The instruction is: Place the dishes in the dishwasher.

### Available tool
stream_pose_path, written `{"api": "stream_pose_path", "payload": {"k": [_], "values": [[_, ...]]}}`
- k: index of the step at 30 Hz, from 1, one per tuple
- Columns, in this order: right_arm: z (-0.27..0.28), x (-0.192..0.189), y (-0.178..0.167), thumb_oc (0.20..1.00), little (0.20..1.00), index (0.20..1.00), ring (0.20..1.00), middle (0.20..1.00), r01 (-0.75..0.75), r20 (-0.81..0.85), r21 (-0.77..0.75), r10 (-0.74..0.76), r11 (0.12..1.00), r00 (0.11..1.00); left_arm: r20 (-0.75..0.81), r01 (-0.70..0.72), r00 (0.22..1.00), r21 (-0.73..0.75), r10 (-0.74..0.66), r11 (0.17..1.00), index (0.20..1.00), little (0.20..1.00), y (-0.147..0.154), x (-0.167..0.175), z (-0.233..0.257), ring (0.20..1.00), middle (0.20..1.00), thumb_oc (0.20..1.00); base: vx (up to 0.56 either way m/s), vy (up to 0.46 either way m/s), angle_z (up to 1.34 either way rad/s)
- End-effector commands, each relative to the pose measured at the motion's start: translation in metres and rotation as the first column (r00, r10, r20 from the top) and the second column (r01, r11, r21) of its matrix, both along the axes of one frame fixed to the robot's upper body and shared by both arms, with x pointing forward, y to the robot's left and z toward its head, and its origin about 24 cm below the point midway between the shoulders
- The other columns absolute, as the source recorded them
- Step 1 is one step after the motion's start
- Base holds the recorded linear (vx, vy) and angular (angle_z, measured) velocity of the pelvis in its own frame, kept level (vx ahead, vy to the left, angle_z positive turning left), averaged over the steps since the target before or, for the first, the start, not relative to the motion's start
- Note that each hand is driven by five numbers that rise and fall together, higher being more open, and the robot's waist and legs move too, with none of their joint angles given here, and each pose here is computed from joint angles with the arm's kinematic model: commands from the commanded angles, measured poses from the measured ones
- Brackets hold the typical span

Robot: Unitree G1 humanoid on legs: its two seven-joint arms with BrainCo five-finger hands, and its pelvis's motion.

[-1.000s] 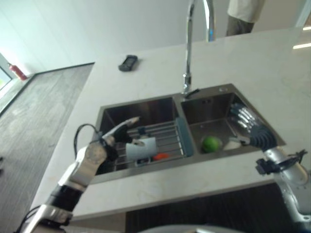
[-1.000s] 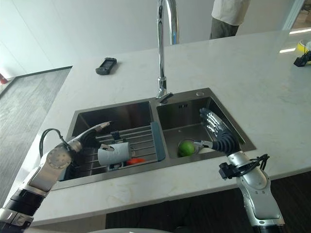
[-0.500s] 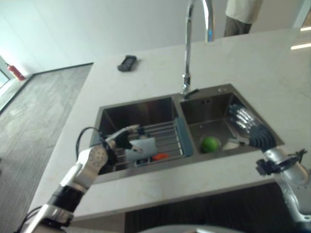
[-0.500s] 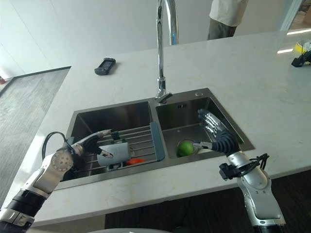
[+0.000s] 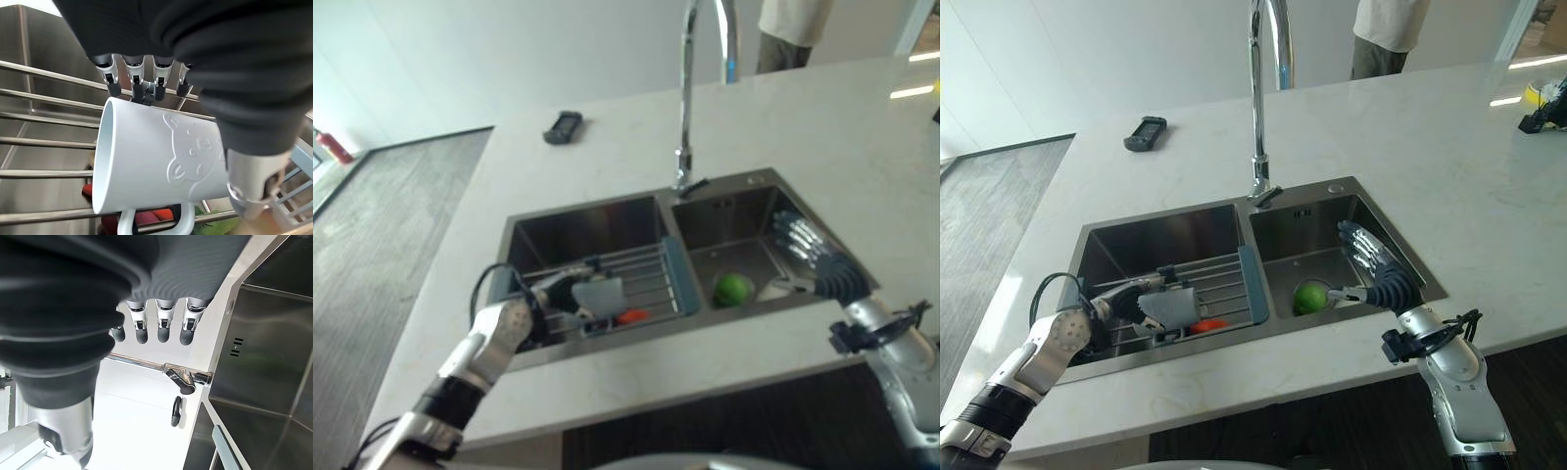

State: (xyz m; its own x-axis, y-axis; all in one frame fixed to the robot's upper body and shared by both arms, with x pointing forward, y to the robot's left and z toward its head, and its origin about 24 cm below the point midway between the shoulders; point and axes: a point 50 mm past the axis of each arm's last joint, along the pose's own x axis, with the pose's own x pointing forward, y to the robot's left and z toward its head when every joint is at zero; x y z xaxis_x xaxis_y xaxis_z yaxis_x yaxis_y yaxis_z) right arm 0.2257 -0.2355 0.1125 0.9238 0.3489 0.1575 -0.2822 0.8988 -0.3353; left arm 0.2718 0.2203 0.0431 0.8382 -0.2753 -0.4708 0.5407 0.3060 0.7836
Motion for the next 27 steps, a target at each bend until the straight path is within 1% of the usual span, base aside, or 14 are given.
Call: {"api": "stream_pose_path", "payload": {"k": [1,5,15,27], "values": [[0.0327,0.0094,0.0054,1.0,1.0,1.0,1.0,1.0,-0.034,0.175,0.01,0.032,0.999,0.984,0.123,-0.007,0.992,0.113,-0.007,0.994,1.0,1.0,0.0105,0.02,0.0253,1.0,1.0,1.0,0.0,0.0,0.0],[0.0331,0.0105,0.0066,1.0,1.0,1.0,1.0,1.0,-0.035,0.176,0.009,0.033,0.999,0.984,0.161,-0.011,0.987,0.206,-0.023,0.979,1.0,1.0,0.0144,0.0212,0.026,1.0,1.0,1.0,0.0,0.0,0.0],[0.0313,0.0092,0.0076,1.0,1.0,1.0,1.0,1.0,-0.038,0.177,0.008,0.036,0.999,0.984,0.192,-0.02,0.981,0.249,-0.029,0.968,1.0,1.0,0.0127,0.0226,0.0257,1.0,1.0,1.0,0.0,0.0,0.0],[0.0308,0.0079,0.0075,1.0,1.0,1.0,1.0,1.0,-0.039,0.176,0.006,0.037,0.999,0.984,0.161,0.008,0.986,0.258,-0.052,0.966,1.0,1.0,0.0084,0.0186,0.0185,1.0,1.0,1.0,0.0,-0.001,-0.04]]}}
